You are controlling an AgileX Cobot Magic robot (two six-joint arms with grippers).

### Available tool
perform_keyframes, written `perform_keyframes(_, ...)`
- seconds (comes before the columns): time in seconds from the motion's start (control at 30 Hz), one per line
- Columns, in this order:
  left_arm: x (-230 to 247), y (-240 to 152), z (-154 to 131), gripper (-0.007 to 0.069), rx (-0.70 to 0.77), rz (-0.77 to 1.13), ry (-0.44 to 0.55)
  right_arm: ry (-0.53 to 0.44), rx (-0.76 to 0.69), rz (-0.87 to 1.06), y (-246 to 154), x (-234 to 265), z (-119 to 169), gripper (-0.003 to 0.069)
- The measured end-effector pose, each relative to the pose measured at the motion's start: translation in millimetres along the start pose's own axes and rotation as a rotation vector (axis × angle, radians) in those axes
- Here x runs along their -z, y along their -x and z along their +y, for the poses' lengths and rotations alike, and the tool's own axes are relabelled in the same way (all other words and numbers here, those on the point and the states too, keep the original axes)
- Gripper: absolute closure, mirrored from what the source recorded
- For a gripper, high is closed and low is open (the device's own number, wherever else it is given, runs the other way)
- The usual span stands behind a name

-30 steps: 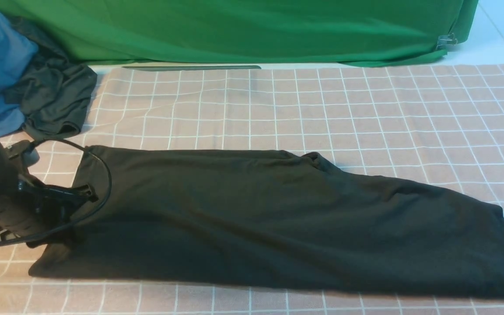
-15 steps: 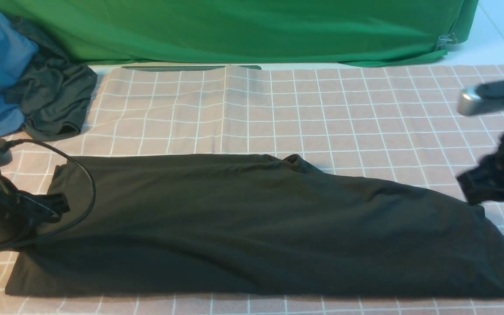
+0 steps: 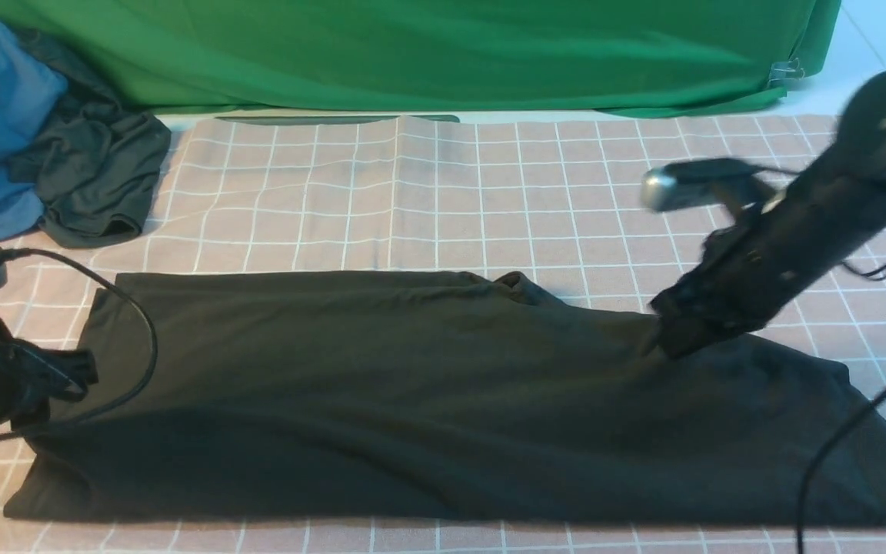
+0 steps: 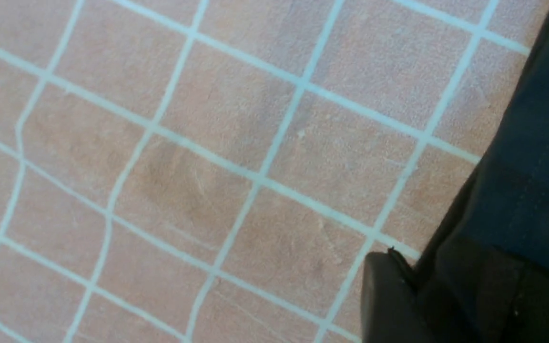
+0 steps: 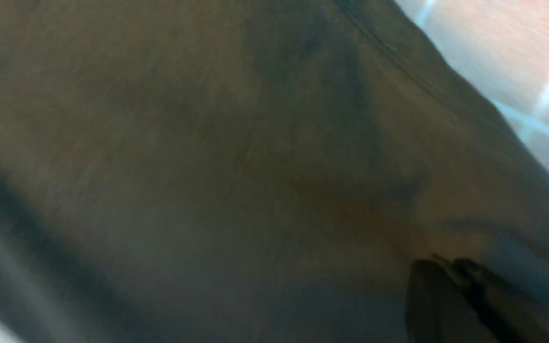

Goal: Fold a long-sleeved shirt over a pink coffee tablecloth.
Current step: 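Pull the folded dark garment lengthwise by its ends to straighten it flat on the table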

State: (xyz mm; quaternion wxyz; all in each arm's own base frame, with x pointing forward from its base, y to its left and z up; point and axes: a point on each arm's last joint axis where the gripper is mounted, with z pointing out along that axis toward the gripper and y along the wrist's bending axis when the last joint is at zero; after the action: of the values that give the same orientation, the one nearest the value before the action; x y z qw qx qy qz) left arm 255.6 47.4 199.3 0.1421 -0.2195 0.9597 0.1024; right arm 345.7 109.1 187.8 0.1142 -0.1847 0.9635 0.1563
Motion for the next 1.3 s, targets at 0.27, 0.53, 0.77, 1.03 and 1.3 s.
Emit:
perform_keyframes(0.27, 9, -9, -32, 0.0457, 0.018, 0.131, -0.326, -0.061, -0.047, -0.084, 14, -32, -16, 0.0620)
perform_keyframes(0.53, 8, -16, -35, 0.0579, -0.007, 0.173, -0.354, -0.100, -0.089, -0.149, 19, -31, -28, 0.0617)
perform_keyframes(0.77, 12, -16, -34, 0.0579, -0.014, 0.161, -0.355, -0.128, -0.099, -0.120, 10, 8, -44, 0.0616)
perform_keyframes(1.03, 67, -21, -23, 0.0579, -0.019, -0.024, -0.470, -0.202, -0.197, -0.088, -29, 103, -62, 0.0615)
perform_keyframes(1.3, 120, -39, -5, 0.0579, -0.031, -0.215, -0.549, -0.216, -0.337, -0.026, -83, 87, -73, 0.0354)
